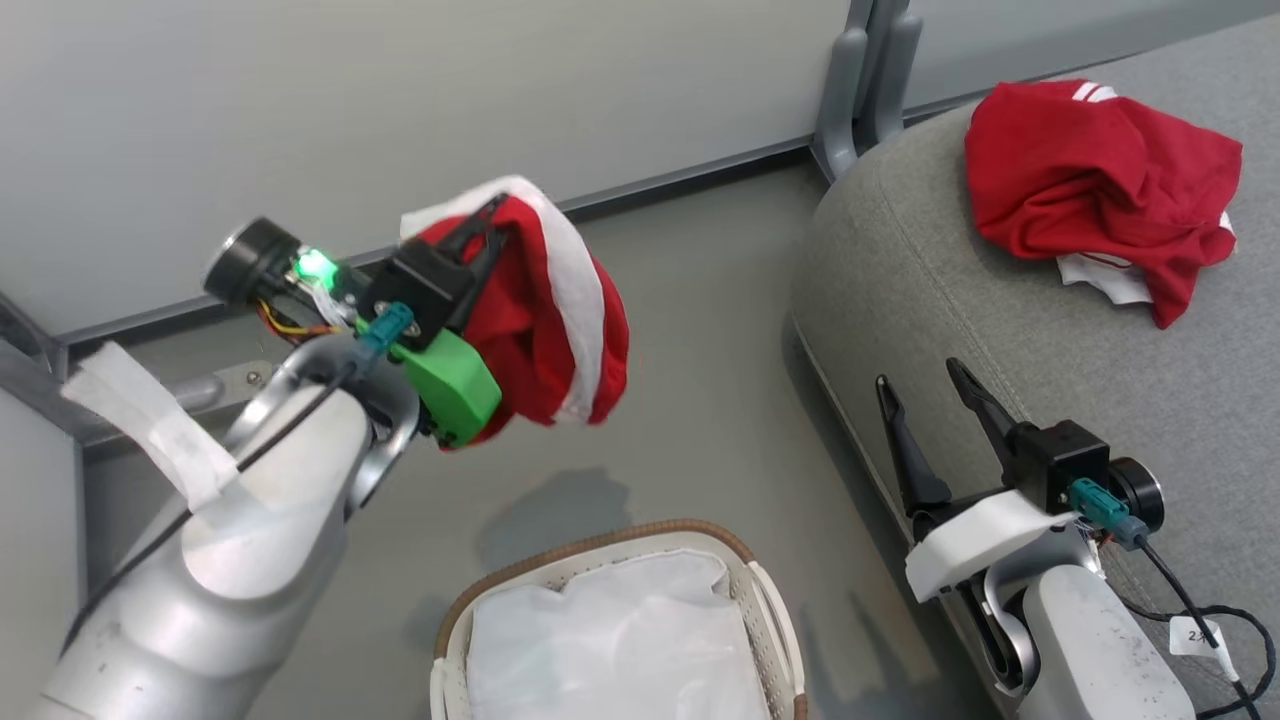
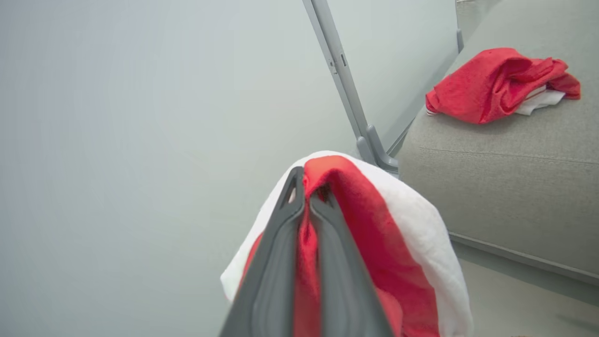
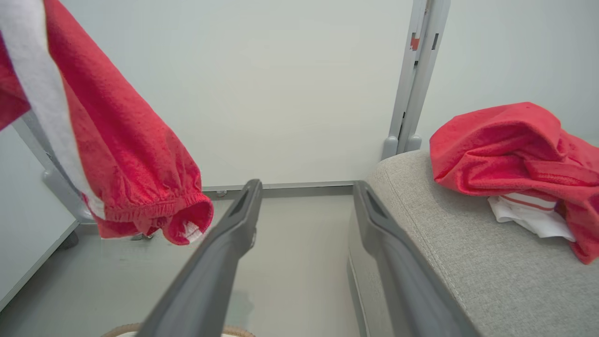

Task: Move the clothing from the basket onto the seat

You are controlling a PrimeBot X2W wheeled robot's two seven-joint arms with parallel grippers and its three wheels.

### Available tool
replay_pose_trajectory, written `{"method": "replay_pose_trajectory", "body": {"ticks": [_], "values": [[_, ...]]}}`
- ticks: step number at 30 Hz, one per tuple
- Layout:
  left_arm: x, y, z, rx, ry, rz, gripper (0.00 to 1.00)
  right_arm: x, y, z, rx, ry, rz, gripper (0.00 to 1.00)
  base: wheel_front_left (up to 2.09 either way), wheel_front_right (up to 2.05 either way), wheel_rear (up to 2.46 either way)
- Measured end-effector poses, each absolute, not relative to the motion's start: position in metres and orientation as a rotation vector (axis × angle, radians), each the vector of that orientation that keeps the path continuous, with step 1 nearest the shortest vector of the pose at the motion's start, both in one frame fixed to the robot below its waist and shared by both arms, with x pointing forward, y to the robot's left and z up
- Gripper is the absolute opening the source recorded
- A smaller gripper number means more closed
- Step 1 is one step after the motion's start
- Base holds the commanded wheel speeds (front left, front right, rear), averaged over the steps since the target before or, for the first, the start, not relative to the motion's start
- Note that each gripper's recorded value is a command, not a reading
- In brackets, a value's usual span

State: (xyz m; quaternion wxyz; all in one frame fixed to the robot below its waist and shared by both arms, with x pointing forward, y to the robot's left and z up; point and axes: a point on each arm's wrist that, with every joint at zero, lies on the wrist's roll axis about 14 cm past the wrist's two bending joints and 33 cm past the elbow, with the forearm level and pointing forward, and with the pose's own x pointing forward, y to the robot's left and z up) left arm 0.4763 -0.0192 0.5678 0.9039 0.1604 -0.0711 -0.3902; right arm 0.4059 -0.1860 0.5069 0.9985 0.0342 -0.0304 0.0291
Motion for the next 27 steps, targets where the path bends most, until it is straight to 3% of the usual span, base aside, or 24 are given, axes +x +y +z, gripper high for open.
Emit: {"method": "replay_pose_trajectory", "body": {"ticks": [12, 27], "values": [[0.485, -0.01, 0.696, 0.396, -0.376, -0.715, 0.0, 0.401, -0.151, 0.545, 0.033, -0.159, 0.171, 1.0, 0.0, 0.0, 0.0], [0.458, -0.035, 0.745, 0.398, -0.479, -0.754, 0.0, 0.403, -0.088, 0.568, -0.03, -0.218, 0.367, 1.0, 0.0, 0.0, 0.0]]}}
